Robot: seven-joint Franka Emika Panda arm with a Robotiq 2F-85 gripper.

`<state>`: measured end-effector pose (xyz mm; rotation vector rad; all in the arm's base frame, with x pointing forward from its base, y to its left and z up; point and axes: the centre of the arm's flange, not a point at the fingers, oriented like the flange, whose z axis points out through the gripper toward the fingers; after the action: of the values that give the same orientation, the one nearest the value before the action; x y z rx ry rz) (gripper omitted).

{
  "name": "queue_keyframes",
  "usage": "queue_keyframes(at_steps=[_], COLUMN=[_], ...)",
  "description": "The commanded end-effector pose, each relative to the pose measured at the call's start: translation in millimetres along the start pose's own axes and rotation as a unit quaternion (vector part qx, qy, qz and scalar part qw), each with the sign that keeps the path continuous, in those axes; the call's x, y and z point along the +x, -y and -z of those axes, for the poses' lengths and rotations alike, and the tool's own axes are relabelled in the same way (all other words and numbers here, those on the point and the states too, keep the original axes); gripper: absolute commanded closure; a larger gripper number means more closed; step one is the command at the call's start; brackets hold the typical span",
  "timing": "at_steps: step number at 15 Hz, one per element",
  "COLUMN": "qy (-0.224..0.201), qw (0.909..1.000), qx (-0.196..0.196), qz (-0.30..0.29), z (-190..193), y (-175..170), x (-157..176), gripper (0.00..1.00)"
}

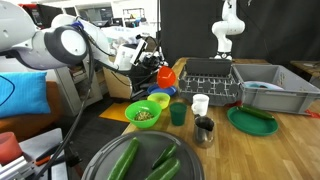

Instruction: Pour the contents in the orange bowl into the yellow bowl, place the orange bowl on the dark blue plate

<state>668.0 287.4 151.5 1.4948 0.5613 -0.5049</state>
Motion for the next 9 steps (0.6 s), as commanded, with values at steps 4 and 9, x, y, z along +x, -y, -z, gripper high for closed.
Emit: queue_keyframes(at_steps=[4,9], qy=[0.005,0.009], qw=[0.9994,0.9983], qx=[-0.03,-0.056], qz=[0.014,0.014], z=[40.7,46.5], y=[-13.2,-7.1], x=[61.0,63.1], gripper=[0.98,0.98])
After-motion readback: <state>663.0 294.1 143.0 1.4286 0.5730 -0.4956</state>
